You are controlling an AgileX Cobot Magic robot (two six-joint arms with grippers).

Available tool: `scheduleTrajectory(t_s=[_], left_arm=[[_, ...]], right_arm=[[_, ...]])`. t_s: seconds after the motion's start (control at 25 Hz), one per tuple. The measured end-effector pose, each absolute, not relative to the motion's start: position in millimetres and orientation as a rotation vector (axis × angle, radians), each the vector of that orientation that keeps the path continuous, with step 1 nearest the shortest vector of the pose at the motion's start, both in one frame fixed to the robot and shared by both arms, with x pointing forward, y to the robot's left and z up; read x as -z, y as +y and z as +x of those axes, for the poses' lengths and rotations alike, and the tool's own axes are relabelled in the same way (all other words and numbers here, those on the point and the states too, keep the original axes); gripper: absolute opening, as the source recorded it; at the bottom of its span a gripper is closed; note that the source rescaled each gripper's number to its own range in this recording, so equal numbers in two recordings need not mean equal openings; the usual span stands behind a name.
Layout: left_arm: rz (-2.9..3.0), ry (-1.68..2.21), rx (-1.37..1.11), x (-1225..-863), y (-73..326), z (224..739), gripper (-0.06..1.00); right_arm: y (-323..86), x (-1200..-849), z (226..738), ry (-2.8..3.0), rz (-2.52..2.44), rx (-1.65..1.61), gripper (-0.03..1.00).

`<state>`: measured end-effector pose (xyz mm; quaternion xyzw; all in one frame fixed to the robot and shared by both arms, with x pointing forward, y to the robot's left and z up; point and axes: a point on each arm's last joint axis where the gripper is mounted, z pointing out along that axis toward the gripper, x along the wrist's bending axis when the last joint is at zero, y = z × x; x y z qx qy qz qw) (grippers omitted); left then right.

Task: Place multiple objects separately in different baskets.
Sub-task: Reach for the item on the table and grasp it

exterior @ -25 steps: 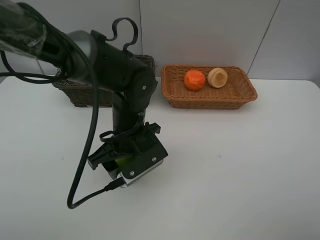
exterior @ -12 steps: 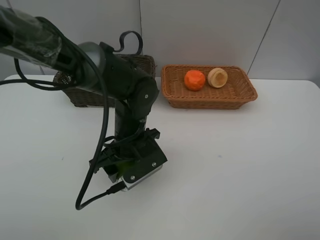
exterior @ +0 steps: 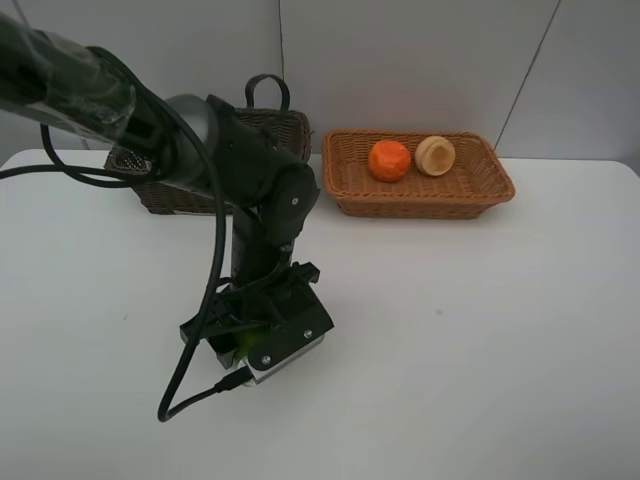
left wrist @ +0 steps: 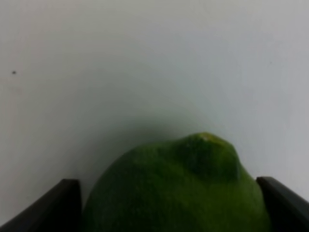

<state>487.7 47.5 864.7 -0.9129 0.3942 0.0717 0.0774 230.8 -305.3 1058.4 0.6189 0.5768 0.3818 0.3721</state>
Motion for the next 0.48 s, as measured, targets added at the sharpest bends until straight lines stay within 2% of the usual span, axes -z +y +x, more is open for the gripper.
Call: scheduleTrajectory(t_s=[0.08, 0.12, 0.16, 0.2, 0.48], left_arm=[[-2.735, 1.181, -0.214, -864.7, 47.5, 487.7, 0.91], [-2.737, 1.183, -0.208, -864.6, 47.1, 488.0, 0.86], [-2.737, 1.183, -0.208, -864.6, 47.1, 488.0, 0.86], [-2.734, 1.185, -0.206, -864.5, 47.3, 488.3, 0.79], [-2.730, 1.160, -0.201, -864.4, 48.2, 488.8, 0.79]], right_arm=[[-305.3, -1058.4, 230.8, 1.478, 1.586, -0.979, 0.97], [-305.3, -1058.4, 230.8, 1.478, 1.586, -0.979, 0.97], [-305.3, -1058.4, 230.8, 1.478, 1.586, -0.979, 0.97], [-305.3, -1058.4, 230.8, 1.478, 1.586, -0.979, 0.97], [-305.3, -1058.4, 230.8, 1.478, 1.586, -0.979, 0.97]])
